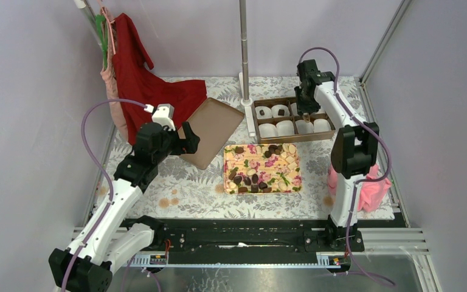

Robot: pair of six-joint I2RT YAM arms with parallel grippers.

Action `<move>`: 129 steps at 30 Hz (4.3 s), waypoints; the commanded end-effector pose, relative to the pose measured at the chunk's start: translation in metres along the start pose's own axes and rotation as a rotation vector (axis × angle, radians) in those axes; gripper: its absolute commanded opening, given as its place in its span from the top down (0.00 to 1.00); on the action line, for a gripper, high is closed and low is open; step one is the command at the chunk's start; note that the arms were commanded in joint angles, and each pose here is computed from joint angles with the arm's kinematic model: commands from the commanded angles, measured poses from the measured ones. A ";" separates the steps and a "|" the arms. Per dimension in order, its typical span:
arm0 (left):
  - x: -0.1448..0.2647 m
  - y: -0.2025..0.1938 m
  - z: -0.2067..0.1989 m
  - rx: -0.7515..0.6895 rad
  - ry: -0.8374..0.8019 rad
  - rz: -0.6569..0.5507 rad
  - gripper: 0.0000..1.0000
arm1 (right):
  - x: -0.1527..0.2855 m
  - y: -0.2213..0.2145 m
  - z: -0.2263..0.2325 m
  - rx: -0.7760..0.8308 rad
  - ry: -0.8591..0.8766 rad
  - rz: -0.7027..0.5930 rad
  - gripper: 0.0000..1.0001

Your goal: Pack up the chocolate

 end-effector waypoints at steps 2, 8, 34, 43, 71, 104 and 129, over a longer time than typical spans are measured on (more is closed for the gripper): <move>-0.006 -0.001 0.002 -0.007 0.001 -0.005 0.01 | -0.018 0.021 -0.004 -0.002 0.017 -0.030 0.72; -0.009 -0.002 0.003 -0.010 0.009 0.008 0.01 | -0.041 0.026 -0.004 -0.004 0.033 -0.011 0.71; -0.014 -0.005 0.005 -0.014 0.028 0.028 0.01 | -0.075 0.027 -0.005 0.003 0.037 0.045 0.58; -0.014 -0.006 0.005 -0.014 0.026 0.030 0.01 | -0.076 0.026 -0.005 0.004 0.038 0.055 0.56; -0.009 -0.002 0.003 -0.002 0.014 0.010 0.01 | 0.005 0.005 -0.006 -0.032 0.123 -0.046 0.54; -0.047 -0.020 -0.092 0.412 -0.283 0.104 0.01 | 0.111 -0.129 0.110 0.216 0.564 -0.243 0.54; -0.109 -0.056 -0.143 0.571 -0.299 0.190 0.02 | 0.129 -0.142 0.111 0.264 0.659 -0.328 0.54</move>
Point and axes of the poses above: each gripper's point midway between its finger pads, its own x axis back along the fingers, its own z axis along the line the jaws close on, y = z × x, the point moved 9 cm from there along x, back along the fingers, and after that the axes turned 1 degree about x, right-handed, at the moved point
